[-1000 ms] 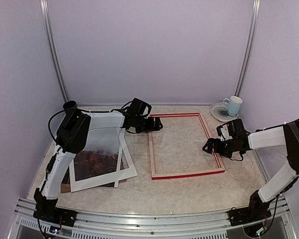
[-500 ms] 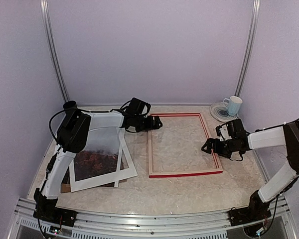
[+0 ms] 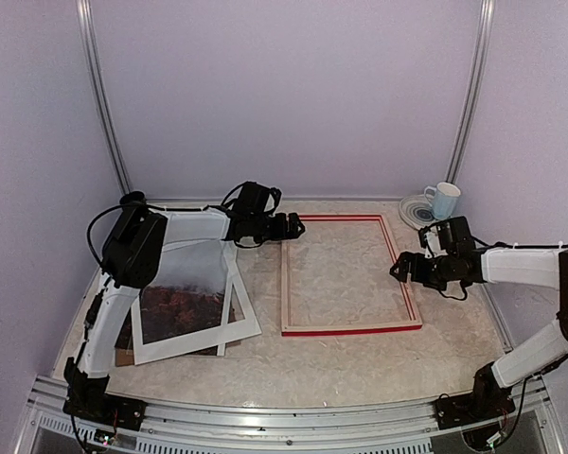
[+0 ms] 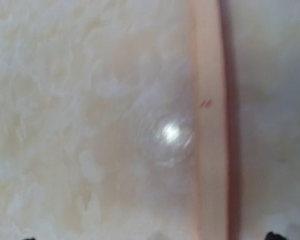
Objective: Put the photo into the frame
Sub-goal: Rotate the frame body at the center of the board, then pick up the glass panel from the mat board.
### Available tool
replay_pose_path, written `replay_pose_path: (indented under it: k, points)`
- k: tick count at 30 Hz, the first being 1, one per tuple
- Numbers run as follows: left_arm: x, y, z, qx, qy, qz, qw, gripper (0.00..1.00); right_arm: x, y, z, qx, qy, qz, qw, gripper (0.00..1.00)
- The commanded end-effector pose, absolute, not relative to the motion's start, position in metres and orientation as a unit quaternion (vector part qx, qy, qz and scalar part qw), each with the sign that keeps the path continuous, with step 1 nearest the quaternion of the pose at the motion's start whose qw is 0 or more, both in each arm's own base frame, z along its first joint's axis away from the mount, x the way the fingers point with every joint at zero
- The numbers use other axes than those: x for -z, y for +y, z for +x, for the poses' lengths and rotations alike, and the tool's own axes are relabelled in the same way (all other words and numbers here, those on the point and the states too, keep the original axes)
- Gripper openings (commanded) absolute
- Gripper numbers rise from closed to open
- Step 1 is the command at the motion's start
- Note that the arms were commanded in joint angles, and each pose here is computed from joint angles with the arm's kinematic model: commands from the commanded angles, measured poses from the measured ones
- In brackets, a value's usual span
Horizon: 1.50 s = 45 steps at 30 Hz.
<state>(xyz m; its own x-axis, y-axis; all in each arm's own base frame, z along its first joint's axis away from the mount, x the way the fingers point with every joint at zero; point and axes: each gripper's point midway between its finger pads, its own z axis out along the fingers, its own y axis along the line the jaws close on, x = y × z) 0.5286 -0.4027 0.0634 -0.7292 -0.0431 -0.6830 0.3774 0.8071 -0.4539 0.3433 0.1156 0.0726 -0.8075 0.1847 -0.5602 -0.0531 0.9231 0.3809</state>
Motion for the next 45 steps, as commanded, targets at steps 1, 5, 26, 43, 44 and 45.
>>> replay_pose_path:
  k: [1,5,26,43,44,45]
  points:
    - [-0.132,-0.395,0.534,0.305,0.85,0.1,0.417,0.99,-0.102,0.102,0.352,-0.139,0.926,0.041,0.348,0.99]
    - [-0.143,-0.386,0.522,0.302,0.85,0.098,0.42,0.99,-0.133,0.102,0.355,-0.102,0.917,0.023,0.384,0.99]
    - [-0.176,-0.305,0.41,0.221,0.877,0.055,0.423,0.99,-0.198,0.243,0.305,-0.322,0.863,-0.132,0.367,0.99]
    - [-0.141,-0.216,0.325,0.174,0.895,-0.024,0.411,0.99,-0.141,0.42,0.214,-0.448,0.858,-0.213,0.136,0.99]
    - [-0.139,-0.213,0.322,0.174,0.895,-0.027,0.41,0.99,-0.136,0.426,0.21,-0.449,0.859,-0.214,0.122,0.99]
    - [-0.135,-0.21,0.319,0.172,0.896,-0.031,0.408,0.99,-0.13,0.431,0.205,-0.451,0.86,-0.215,0.108,0.99]
